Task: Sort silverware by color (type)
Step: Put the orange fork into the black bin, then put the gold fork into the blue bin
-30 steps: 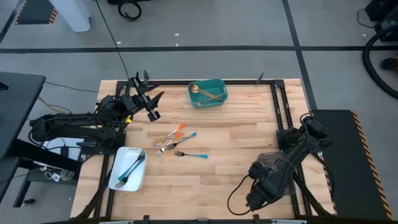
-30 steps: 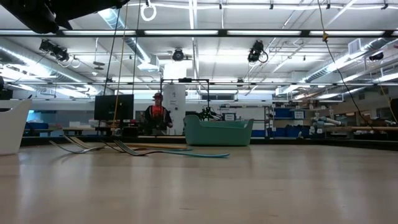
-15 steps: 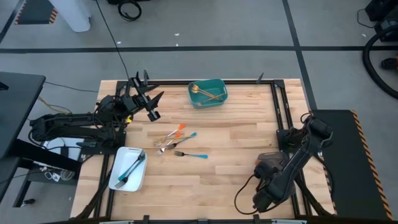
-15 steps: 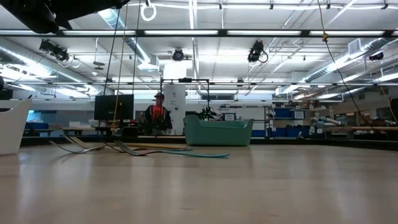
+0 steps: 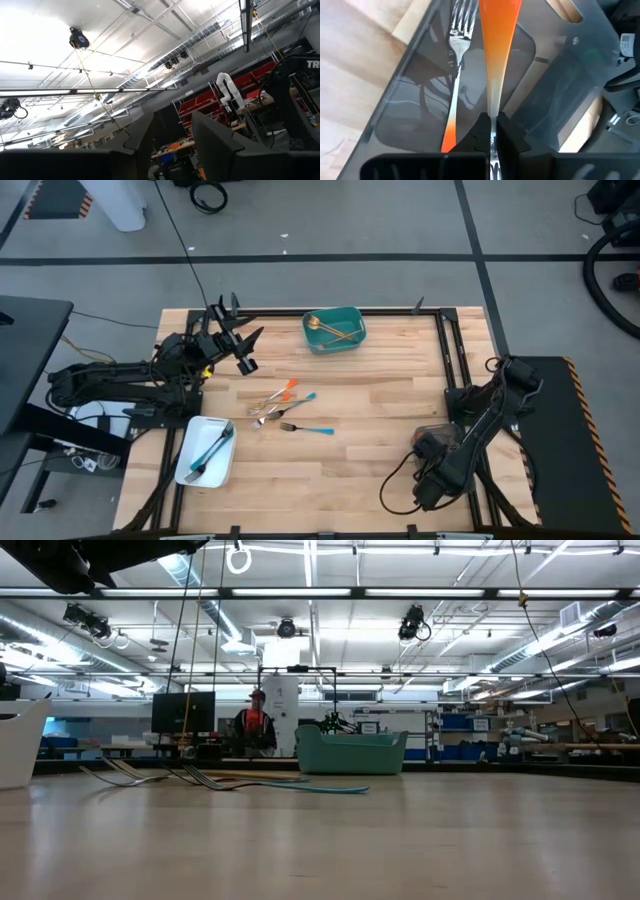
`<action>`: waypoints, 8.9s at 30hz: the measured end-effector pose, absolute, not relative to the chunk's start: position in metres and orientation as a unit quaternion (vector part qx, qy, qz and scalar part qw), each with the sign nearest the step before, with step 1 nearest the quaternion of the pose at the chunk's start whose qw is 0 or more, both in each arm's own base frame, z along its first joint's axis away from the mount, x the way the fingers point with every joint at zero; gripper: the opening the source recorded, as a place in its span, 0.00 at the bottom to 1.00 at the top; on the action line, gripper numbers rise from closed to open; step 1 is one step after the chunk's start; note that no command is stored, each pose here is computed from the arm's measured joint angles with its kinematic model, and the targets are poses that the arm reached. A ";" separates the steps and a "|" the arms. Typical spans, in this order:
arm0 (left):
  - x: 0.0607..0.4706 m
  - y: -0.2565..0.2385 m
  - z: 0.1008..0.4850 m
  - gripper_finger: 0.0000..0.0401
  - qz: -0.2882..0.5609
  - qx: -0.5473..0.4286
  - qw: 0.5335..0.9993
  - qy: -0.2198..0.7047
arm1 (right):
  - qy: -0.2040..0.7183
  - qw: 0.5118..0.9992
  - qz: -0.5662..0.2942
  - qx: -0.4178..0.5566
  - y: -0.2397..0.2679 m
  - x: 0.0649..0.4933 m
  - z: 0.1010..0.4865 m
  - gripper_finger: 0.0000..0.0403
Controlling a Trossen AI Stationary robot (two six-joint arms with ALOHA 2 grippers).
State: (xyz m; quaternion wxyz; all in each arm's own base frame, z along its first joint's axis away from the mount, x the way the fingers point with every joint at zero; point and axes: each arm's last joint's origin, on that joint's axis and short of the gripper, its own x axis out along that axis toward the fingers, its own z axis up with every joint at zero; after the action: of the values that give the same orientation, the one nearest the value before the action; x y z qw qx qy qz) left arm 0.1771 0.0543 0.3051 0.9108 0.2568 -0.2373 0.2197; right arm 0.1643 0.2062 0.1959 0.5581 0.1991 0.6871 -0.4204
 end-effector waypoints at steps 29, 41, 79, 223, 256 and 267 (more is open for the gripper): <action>0.202 0.057 0.312 0.35 0.121 0.185 0.974 -0.051 | 0.704 0.540 -0.382 0.259 0.194 0.160 0.157 0.07; 0.204 0.045 0.315 0.35 0.092 0.204 0.972 -0.067 | 0.720 0.526 -0.369 0.260 0.194 0.161 0.157 0.25; 0.203 0.045 0.275 0.35 0.080 0.087 0.985 0.129 | 0.662 0.604 -0.269 0.352 0.129 0.165 0.237 0.28; 0.264 0.006 0.136 0.35 0.144 -0.087 0.854 0.493 | 0.323 0.943 -0.061 -0.054 0.087 0.372 0.146 0.28; 0.265 0.006 0.130 0.08 0.149 -0.088 0.848 0.501 | 0.318 0.945 -0.054 -0.054 0.088 0.373 0.147 0.28; 0.265 0.005 0.131 0.06 0.143 -0.088 0.849 0.502 | 0.328 0.944 -0.038 -0.027 0.089 0.372 0.146 0.28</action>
State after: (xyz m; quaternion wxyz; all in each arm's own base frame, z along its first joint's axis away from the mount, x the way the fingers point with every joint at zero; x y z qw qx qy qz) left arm 0.2645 0.0054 0.1310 0.8486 -0.0883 0.5015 0.1434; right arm 0.3723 0.0890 0.1457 0.9435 -0.0266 0.3281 -0.0378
